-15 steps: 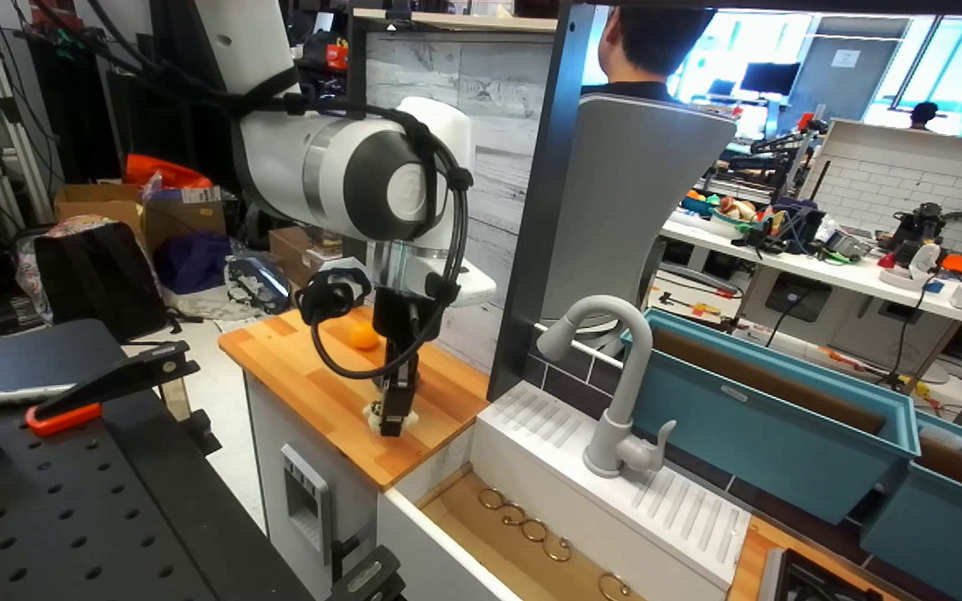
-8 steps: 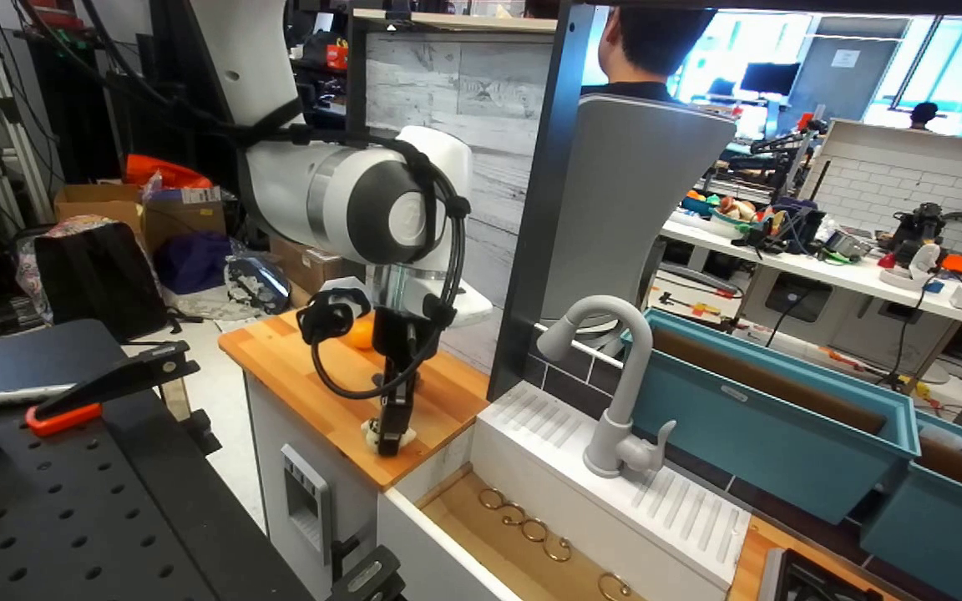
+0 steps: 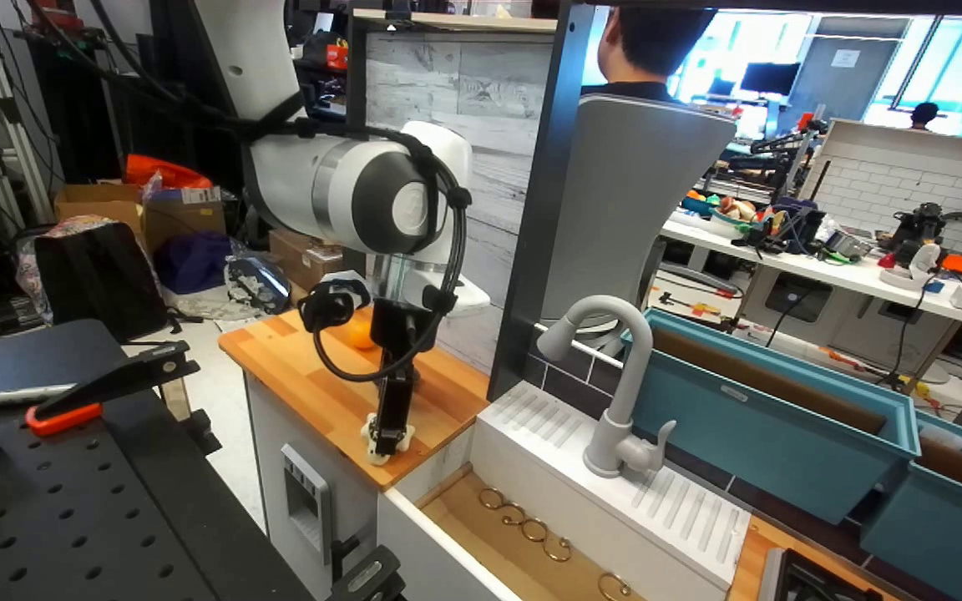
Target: Move the white plush toy
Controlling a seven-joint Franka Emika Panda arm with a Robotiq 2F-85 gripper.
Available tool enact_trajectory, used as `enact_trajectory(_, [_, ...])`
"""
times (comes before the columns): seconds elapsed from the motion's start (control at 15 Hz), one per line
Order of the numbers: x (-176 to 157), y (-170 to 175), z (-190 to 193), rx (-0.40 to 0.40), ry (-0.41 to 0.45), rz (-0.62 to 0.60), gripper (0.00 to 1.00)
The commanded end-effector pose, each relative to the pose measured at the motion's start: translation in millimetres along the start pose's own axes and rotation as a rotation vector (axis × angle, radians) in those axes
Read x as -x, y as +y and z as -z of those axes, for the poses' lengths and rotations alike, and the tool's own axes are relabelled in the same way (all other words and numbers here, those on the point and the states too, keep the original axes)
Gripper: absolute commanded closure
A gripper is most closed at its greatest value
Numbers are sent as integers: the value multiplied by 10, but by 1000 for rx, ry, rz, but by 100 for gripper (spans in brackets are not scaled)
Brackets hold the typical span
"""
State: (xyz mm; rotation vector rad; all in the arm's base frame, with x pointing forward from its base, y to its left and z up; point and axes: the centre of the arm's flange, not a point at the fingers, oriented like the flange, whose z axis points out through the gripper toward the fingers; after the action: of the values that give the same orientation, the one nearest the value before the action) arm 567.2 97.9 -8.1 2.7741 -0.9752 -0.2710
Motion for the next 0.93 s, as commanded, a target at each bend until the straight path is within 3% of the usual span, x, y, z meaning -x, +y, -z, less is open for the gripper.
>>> enact_trajectory(0.0, [115, -113, 200, 13, -22, 11, 0])
enact_trajectory(0.27, [374, -210, 579, -7, -58, 67, 0])
enact_trajectory(0.47, [632, -354, 971, -39, -32, 163, 0])
enact_trajectory(0.87, [1155, -652, 1394, 1, 61, 480, 0])
